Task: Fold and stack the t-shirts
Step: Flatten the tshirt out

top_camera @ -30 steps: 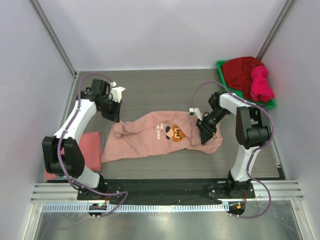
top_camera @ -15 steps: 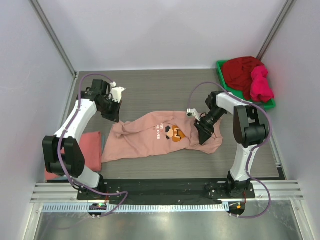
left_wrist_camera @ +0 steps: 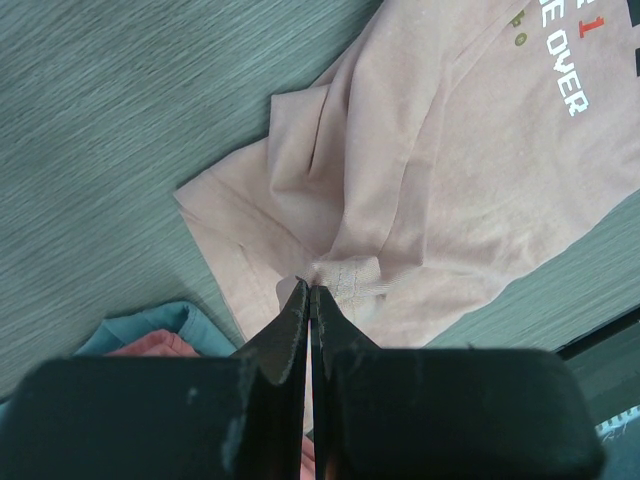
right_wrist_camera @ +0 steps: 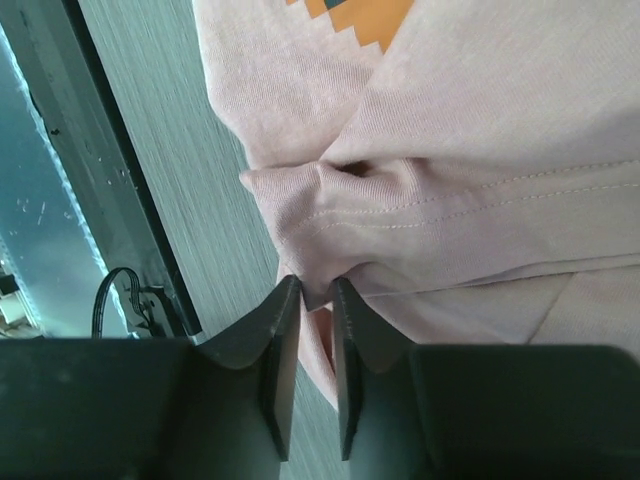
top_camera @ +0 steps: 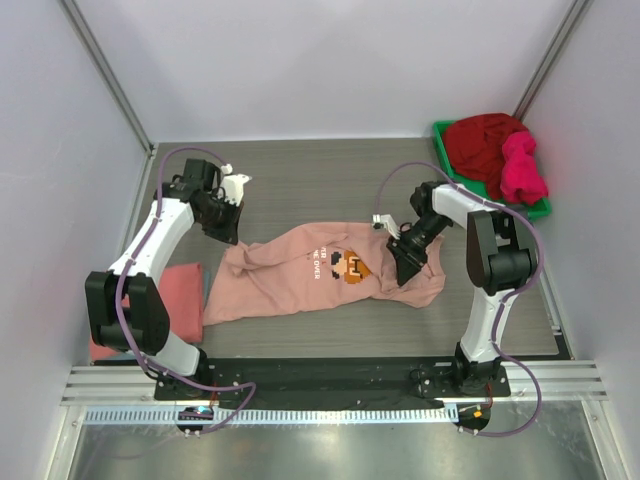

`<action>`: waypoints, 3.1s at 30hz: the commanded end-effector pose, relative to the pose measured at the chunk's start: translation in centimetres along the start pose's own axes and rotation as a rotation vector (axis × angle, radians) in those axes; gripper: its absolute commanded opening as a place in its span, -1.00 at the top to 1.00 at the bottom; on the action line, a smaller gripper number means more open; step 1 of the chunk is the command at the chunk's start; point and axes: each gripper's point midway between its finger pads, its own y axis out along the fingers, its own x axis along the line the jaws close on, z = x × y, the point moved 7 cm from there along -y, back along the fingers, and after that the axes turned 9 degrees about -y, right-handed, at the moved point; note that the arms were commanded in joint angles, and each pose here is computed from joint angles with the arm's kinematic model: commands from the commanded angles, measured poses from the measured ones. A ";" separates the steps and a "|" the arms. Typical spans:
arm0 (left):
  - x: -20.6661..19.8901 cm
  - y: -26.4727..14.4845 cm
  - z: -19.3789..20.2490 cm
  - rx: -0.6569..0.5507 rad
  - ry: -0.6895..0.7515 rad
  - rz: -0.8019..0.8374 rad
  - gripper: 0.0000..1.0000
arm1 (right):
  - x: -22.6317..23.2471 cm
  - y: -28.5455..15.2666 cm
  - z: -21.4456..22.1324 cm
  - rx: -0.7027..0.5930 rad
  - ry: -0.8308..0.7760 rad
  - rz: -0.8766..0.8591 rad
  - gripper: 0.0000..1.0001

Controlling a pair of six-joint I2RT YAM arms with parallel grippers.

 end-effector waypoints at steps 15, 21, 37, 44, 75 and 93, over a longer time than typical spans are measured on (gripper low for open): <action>0.3 -0.5 -0.9 -0.036 0.041 -0.011 1.00 | 1.6 -2.0 -0.4 0.076 -0.040 0.007 0.97; 1.5 -4.9 -5.9 -0.225 0.087 -0.112 1.00 | -0.5 -12.1 -5.5 0.070 -0.167 0.522 0.97; -3.0 -26.1 -17.6 -0.927 0.193 -0.234 1.00 | 7.3 -38.0 -16.1 -0.382 -0.156 1.872 0.98; -5.6 -31.8 -14.4 -1.065 0.238 -0.266 1.00 | 16.9 -42.6 -17.1 -0.606 -0.321 2.040 0.98; -8.5 -42.1 -6.4 -1.272 0.451 -0.573 1.00 | 34.3 -48.0 -17.5 -0.763 -0.826 2.314 0.98; 5.6 -3.0 -13.7 -0.392 0.356 -0.246 1.00 | -7.7 -23.9 -13.8 -0.181 -0.538 1.514 0.98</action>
